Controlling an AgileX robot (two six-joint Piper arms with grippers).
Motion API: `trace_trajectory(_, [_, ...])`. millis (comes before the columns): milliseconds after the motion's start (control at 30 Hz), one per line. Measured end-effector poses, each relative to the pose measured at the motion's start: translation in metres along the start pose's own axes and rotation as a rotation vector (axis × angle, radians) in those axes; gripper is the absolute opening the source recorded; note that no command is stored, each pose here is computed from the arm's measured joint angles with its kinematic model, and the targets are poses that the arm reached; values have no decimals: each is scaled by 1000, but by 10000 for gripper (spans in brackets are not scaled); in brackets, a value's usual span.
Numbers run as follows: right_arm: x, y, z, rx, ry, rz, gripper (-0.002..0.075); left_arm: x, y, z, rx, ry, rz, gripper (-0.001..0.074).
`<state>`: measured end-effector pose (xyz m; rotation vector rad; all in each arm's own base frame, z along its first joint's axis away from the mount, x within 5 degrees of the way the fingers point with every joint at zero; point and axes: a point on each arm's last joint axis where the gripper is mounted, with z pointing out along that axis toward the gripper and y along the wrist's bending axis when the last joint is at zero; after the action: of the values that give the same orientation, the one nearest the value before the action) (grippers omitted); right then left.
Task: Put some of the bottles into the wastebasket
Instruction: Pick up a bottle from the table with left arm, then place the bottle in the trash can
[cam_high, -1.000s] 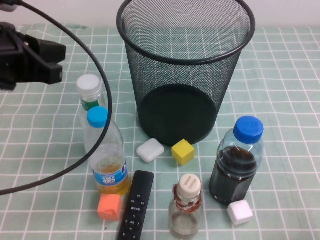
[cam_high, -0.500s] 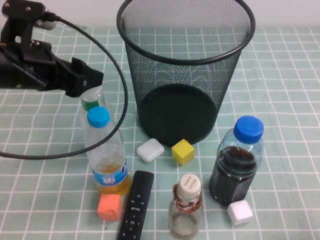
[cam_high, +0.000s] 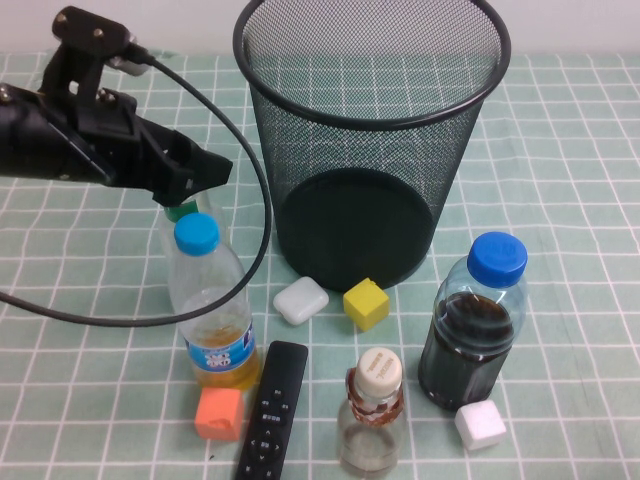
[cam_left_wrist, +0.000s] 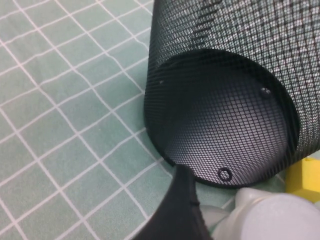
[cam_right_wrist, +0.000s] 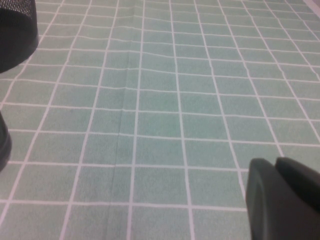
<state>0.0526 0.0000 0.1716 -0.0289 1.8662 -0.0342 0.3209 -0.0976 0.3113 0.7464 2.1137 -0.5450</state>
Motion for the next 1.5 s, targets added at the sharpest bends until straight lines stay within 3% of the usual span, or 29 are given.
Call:
trace_trajectory(333, [0,0,0,0,0,0,-8,4,6,9,-18,26,30,540])
trace_trajectory(467, [0,0,0,0,0,0,-8,6,8,12,-17,35,25,449])
trace_trajectory(567, [0,0,0,0,0,0,-8,7,9,14,-16,40,21,335])
trace_trajectory(867, [0,0,0,0,0,0,-8,0,8,5,-40,61,52,333])
trace_trajectory(1133, [0,0,0,0,0,0,-8,-58,-5,-64,-153,114,64,333])
trace_trajectory(1500, [0,0,0,0,0,0,-8,-152,-48,-148,-180,-155,230,333])
